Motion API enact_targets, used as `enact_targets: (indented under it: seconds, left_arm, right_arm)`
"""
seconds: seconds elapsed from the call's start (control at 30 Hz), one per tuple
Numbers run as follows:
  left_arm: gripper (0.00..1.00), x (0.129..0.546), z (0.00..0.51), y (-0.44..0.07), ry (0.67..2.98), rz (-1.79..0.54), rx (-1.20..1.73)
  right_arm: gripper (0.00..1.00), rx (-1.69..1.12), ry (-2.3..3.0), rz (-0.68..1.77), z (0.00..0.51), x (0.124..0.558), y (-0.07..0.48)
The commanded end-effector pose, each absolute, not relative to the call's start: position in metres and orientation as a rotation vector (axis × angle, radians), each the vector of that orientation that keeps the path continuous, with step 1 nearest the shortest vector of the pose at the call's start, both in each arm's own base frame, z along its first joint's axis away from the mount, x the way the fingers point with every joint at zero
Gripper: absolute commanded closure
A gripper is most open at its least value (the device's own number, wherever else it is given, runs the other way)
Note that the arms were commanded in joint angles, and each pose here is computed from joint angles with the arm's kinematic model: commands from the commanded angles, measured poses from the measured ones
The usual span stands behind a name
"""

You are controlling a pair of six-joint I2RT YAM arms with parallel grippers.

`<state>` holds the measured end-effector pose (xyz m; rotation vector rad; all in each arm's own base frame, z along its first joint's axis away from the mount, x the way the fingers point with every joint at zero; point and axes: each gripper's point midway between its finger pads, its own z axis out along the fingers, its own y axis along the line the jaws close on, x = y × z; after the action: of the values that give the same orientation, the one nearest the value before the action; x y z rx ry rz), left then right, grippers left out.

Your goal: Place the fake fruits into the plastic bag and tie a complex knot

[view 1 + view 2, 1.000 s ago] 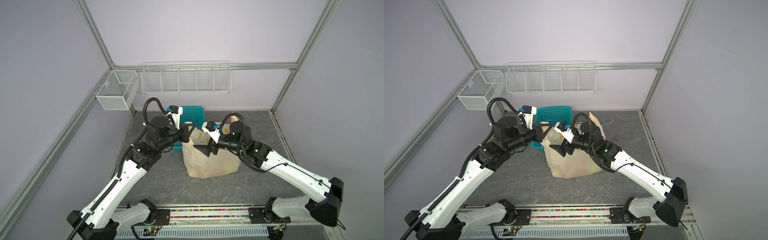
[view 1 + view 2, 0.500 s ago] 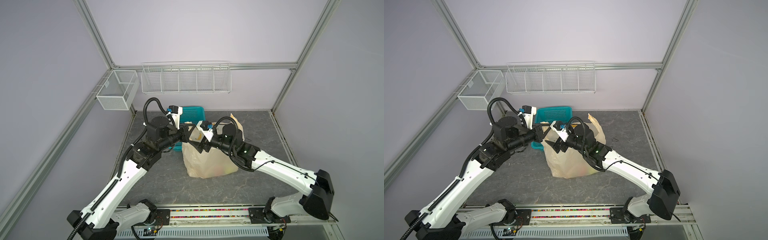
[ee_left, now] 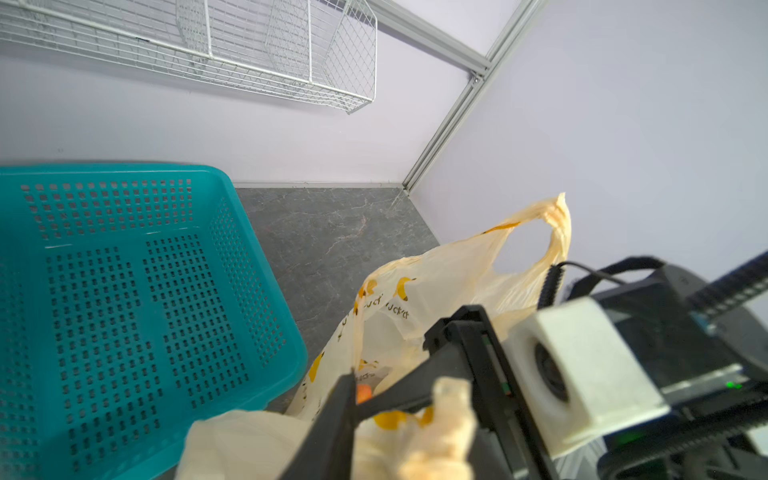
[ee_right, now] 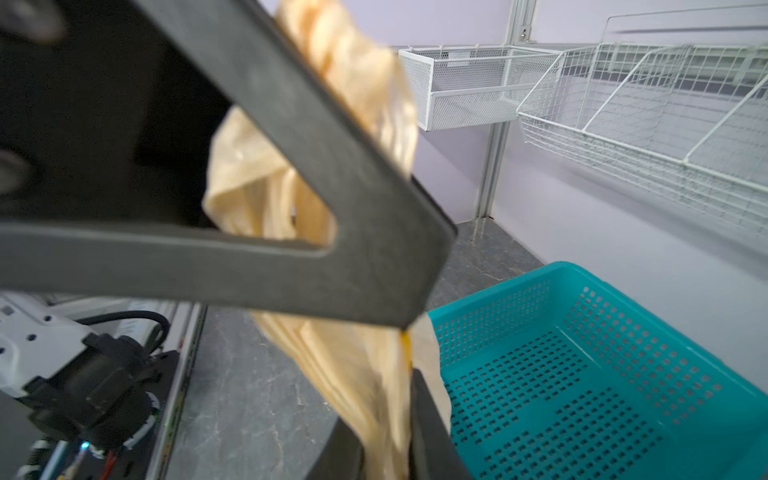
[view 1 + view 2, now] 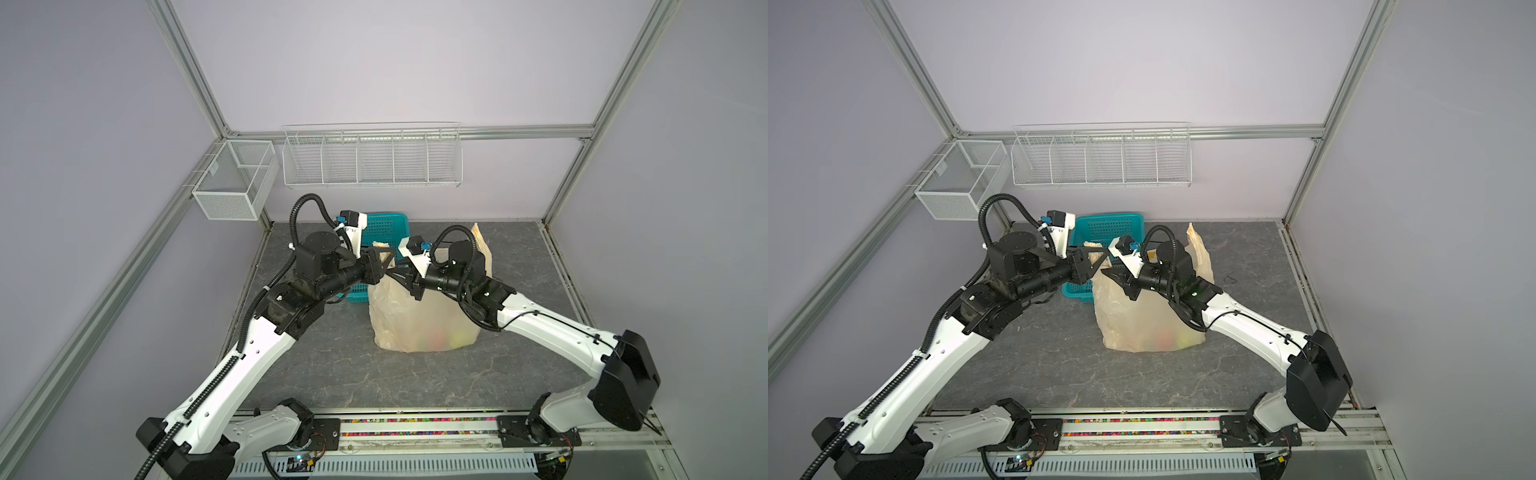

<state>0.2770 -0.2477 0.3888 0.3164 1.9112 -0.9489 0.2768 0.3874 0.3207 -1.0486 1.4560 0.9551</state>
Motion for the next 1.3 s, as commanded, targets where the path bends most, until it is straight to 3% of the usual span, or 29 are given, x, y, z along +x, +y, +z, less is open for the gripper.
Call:
enact_targets:
  seconds: [0.0,0.1,0.2,0.47,0.73,0.87,0.97,1.07,1.17,1.27]
  left_arm:
    - [0.46,0.267,0.415,-0.244,1.829,-0.912,0.441]
    - [0.29,0.252,0.422,-0.238,1.781,-0.854,0.587]
    - [0.25,0.234,0.420,-0.232,1.769,-0.868,0.741]
    - [0.22,0.200,0.408,-0.233,1.672,-0.936,1.051]
    - [0.26,0.219,0.415,-0.253,1.645,-1.006,1.096]
    - [0.37,0.222,0.412,-0.261,1.652,-1.072,1.106]
    - [0.57,0.226,0.408,-0.263,1.671,-1.082,1.090]
    - [0.82,0.232,0.410,-0.263,1.678,-1.090,1.028]
    - [0.98,0.242,0.417,-0.260,1.696,-1.109,0.887]
    - [1.00,0.250,0.420,-0.256,1.723,-1.147,0.739]
  right_arm:
    - [0.86,-1.102,1.421,1.021,0.319,0.263,0.384]
    - [0.89,-1.128,1.418,1.049,0.317,0.256,0.379]
    - [0.90,-1.145,1.413,1.091,0.320,0.250,0.374]
    - [0.91,-1.225,1.392,1.172,0.322,0.235,0.369]
    - [0.92,-1.298,1.386,1.205,0.320,0.226,0.368]
    - [0.92,-1.297,1.397,1.207,0.320,0.227,0.369]
    - [0.92,-1.288,1.415,1.188,0.319,0.231,0.369]
    - [0.87,-1.256,1.461,1.138,0.319,0.239,0.366]
    - [0.62,-1.195,1.544,1.014,0.318,0.250,0.354]
    - [0.37,-1.065,1.566,0.888,0.327,0.259,0.335]
